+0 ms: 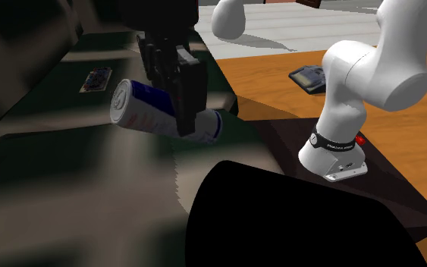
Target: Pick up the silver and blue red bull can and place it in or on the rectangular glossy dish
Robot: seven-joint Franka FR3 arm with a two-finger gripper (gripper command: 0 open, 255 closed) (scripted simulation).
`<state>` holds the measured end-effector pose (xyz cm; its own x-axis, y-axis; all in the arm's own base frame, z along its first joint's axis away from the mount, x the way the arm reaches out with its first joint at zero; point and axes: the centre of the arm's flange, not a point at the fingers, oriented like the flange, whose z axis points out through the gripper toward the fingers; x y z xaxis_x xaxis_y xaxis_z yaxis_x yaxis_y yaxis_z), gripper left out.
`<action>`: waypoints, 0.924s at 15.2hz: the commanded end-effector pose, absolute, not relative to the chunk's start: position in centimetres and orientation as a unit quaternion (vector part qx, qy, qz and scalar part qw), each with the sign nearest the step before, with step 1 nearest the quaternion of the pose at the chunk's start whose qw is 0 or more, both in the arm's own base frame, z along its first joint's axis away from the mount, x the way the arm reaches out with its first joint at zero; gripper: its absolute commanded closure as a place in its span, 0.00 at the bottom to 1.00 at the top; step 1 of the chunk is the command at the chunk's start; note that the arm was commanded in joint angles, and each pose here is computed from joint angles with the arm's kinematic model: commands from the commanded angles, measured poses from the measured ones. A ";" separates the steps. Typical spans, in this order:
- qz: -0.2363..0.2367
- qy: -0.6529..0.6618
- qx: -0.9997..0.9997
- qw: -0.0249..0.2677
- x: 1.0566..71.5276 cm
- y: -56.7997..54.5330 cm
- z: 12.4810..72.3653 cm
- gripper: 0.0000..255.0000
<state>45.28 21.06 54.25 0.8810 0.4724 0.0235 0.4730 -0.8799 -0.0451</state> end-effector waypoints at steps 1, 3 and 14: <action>-0.006 -0.243 -0.970 0.025 43.1 22.5 54.3 1.00; -0.006 -0.243 -0.970 0.025 41.0 24.1 54.3 1.00; -0.006 -0.243 -0.970 0.025 29.0 33.3 54.3 1.00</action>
